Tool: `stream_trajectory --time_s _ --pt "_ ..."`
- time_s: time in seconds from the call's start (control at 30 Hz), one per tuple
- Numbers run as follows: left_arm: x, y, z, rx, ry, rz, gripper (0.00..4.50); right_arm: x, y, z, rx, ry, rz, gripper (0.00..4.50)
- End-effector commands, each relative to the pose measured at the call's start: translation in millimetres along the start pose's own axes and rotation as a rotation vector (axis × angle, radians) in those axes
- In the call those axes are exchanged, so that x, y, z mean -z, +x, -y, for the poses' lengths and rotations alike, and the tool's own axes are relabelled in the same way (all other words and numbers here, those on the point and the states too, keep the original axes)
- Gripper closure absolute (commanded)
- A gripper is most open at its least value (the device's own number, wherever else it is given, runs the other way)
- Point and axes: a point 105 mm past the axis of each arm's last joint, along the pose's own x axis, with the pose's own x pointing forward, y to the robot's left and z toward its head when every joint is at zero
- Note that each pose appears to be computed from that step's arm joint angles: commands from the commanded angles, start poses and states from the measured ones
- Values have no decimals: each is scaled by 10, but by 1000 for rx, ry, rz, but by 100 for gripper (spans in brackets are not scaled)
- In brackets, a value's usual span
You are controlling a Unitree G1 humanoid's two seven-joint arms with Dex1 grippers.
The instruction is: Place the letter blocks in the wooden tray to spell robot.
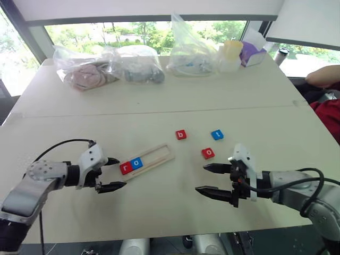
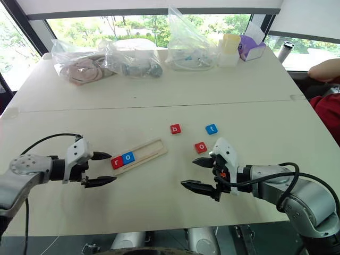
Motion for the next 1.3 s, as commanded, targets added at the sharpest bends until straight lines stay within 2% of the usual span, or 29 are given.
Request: stream_trajectory --time_s 0.03,0.37,0.47,0.5,0.63,0.77,0.9,1.0,1.1,1.17,1.2,1.3 --pt "39 42 -22 -3 27 -14 0 -71 -23 -70 -4 -54 8 8" --pt "214 234 44 9 49 -56 0 -70 1 15 28 -77 2 8" --pt "234 251 91 14 37 -50 81 -56 -16 63 49 -84 -8 0" --pt "162 258 45 -3 70 -24 113 -45 -22 75 52 -81 -9 0" --pt "55 270 -105 -29 204 -29 113 -17 -31 100 61 -77 -12 0" --pt "-96 279 -103 107 348 -24 113 -9 -43 131 77 -68 -3 0" --pt "-177 282 -82 241 418 -32 113 1 -57 159 90 -62 1 0" --pt "-177 330 -172 291 472 -69 113 11 -70 192 114 -56 8 0" --pt "-212 435 -262 306 445 -59 113 11 -62 178 125 -54 15 0" --pt "-204 492 -262 331 414 -61 29 5 -58 158 133 -52 23 0" --pt "-193 497 -239 348 395 -62 3 3 -59 154 138 -52 24 0" --pt "-173 489 -195 367 381 -60 3 -31 -67 172 157 -43 52 0"
